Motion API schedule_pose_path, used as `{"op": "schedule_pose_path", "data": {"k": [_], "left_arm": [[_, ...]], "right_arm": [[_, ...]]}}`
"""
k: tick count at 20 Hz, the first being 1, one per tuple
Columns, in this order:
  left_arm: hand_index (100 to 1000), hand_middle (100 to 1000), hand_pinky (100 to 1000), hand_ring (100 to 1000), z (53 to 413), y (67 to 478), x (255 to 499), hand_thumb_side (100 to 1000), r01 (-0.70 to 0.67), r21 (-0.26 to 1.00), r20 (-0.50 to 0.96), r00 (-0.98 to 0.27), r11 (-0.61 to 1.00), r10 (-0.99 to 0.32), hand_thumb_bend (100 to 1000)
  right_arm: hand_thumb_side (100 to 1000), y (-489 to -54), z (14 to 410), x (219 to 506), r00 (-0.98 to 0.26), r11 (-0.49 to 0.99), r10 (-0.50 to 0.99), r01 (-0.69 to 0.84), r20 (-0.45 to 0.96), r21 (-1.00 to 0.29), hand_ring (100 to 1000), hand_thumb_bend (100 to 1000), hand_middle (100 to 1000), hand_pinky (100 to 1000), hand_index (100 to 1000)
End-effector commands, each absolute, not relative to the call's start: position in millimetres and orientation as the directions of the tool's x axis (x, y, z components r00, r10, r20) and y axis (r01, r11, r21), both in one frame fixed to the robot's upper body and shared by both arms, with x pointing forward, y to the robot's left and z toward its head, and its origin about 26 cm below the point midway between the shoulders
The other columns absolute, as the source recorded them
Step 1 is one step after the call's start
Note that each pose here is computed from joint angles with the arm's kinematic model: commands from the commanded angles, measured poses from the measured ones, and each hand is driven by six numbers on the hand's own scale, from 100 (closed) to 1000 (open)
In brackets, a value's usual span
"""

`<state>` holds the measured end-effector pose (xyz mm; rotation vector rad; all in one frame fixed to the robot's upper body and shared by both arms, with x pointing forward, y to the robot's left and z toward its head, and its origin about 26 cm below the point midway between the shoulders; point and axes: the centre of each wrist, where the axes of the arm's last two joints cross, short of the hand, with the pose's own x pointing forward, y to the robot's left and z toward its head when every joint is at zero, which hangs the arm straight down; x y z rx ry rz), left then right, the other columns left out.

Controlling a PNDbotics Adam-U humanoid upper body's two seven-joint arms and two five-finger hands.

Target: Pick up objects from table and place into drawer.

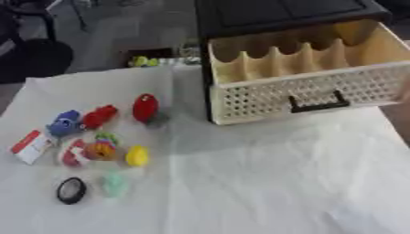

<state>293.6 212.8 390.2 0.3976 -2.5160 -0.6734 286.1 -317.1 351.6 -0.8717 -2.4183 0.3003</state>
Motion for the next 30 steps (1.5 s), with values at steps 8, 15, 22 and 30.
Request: {"op": "schedule_pose_path", "data": {"k": [8,15,22,30], "left_arm": [[798,499,323,482,367,242,295,780,-0.262,0.308,0.449,-0.807,0.914,-0.383,100],[824,521,359,501,339,252,300,851,-0.287,0.191,0.451,-0.824,0.939,-0.343,100],[814,523,361,500,300,263,304,883,-0.277,0.185,0.471,-0.817,0.943,-0.332,100],[803,519,357,498,278,267,304,898,-0.268,0.178,0.514,-0.795,0.947,-0.321,100]], "right_arm": [[1000,-318,374,274,-0.622,0.537,0.762,0.452,0.18,-0.712,527,424,526,542,734],[972,-319,372,272,-0.632,0.39,0.762,0.279,0.138,-0.877,631,387,609,626,761],[910,-323,361,272,-0.625,0.217,0.773,0.107,0.104,-0.97,659,425,632,634,774],[873,-322,338,277,-0.645,0.134,0.734,-0.169,0.212,-0.977,674,403,677,661,822]]}}
